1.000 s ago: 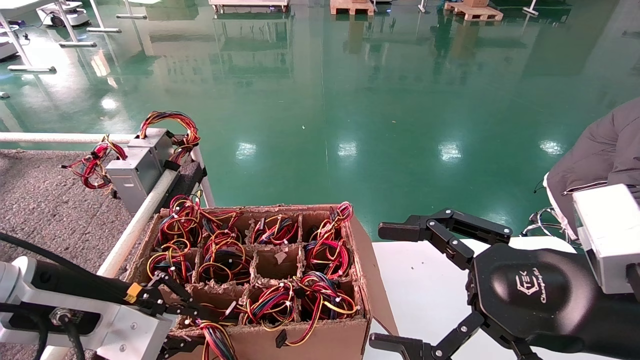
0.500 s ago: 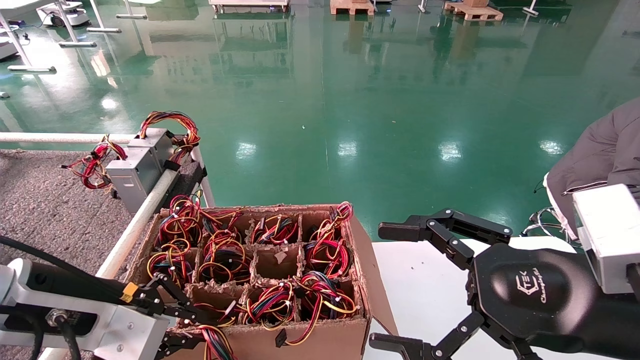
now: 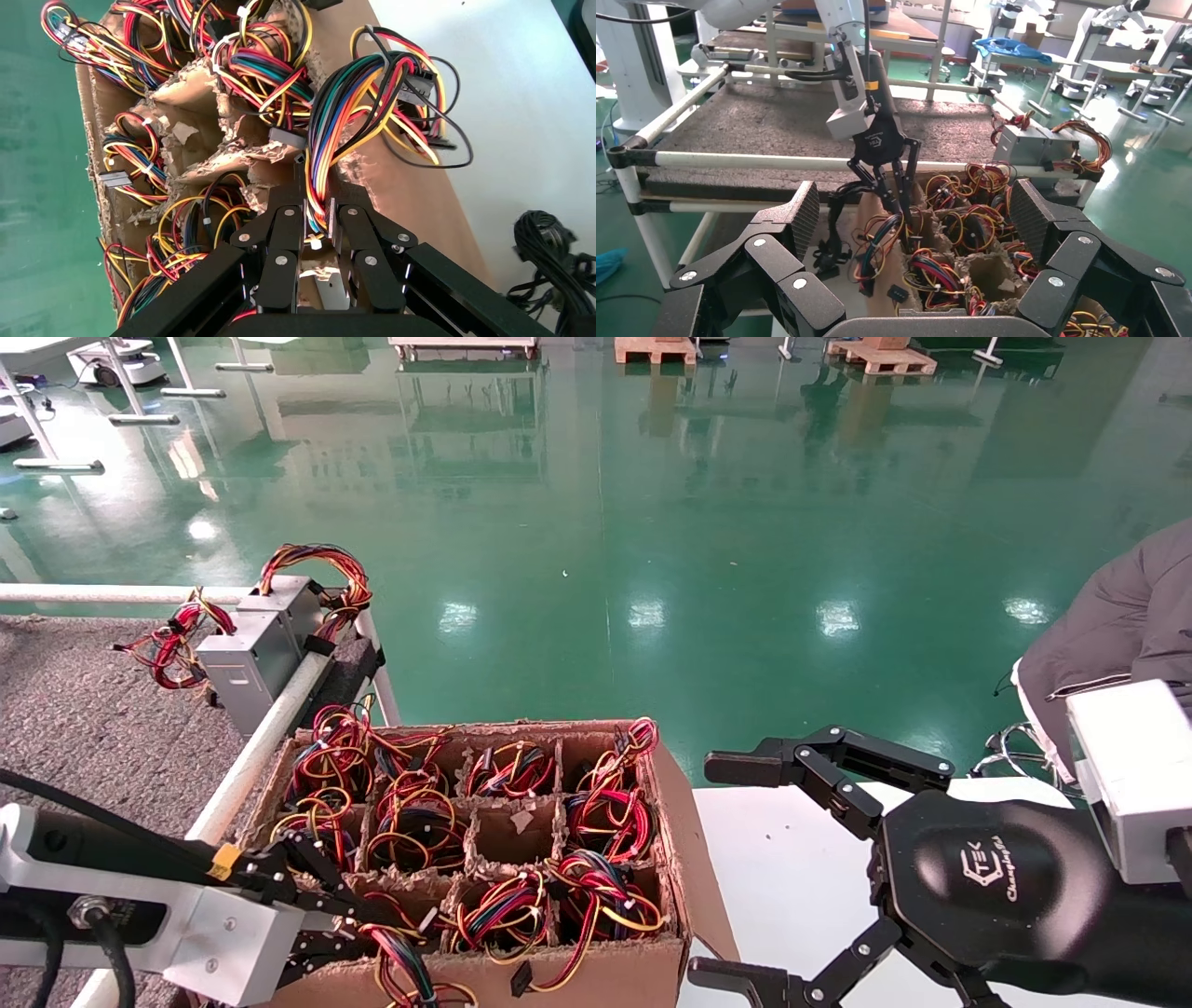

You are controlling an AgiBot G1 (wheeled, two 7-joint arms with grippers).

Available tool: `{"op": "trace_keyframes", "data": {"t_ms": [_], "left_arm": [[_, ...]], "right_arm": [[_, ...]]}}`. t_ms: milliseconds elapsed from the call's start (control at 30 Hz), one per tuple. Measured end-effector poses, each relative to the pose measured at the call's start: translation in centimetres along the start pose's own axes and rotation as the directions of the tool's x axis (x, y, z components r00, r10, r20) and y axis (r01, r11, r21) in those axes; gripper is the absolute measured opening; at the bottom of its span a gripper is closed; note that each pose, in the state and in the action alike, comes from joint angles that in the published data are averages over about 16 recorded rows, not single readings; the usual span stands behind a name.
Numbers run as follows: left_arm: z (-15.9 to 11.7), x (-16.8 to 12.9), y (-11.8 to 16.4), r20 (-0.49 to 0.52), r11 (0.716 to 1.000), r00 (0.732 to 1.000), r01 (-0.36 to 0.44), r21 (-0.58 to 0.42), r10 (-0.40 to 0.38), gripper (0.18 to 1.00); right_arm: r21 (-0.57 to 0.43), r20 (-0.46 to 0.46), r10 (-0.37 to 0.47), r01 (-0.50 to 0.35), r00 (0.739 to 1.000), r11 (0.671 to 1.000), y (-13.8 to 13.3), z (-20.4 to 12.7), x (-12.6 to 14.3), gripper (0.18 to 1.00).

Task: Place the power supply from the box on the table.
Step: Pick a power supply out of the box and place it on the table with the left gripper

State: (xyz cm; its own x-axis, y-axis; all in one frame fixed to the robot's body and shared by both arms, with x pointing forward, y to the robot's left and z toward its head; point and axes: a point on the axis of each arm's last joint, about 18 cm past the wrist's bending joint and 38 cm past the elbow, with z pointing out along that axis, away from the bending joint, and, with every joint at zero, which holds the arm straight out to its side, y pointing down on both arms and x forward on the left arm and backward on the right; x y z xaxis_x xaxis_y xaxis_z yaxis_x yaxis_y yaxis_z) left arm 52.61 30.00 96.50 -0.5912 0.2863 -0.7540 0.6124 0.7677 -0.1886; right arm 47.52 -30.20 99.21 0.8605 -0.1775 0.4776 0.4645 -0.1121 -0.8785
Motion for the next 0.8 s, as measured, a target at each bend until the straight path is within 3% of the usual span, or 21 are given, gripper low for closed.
{"op": "trace_keyframes", "data": {"t_ms": [633, 800], "left_arm": [[-0.59, 0.48, 0.48, 0.012, 1.0, 1.0, 0.02, -0.004, -0.02, 0.217], [-0.64, 0.5, 0.52, 0.013, 1.0, 1.0, 0.022, -0.004, -0.022, 0.217]], "right_arm": [[0.0, 0.0, 0.0, 0.0, 1.0, 1.0, 0.0, 0.0, 0.0, 0.998], [0.0, 0.0, 0.0, 0.0, 1.0, 1.0, 0.0, 0.0, 0.0, 0.959]]}}
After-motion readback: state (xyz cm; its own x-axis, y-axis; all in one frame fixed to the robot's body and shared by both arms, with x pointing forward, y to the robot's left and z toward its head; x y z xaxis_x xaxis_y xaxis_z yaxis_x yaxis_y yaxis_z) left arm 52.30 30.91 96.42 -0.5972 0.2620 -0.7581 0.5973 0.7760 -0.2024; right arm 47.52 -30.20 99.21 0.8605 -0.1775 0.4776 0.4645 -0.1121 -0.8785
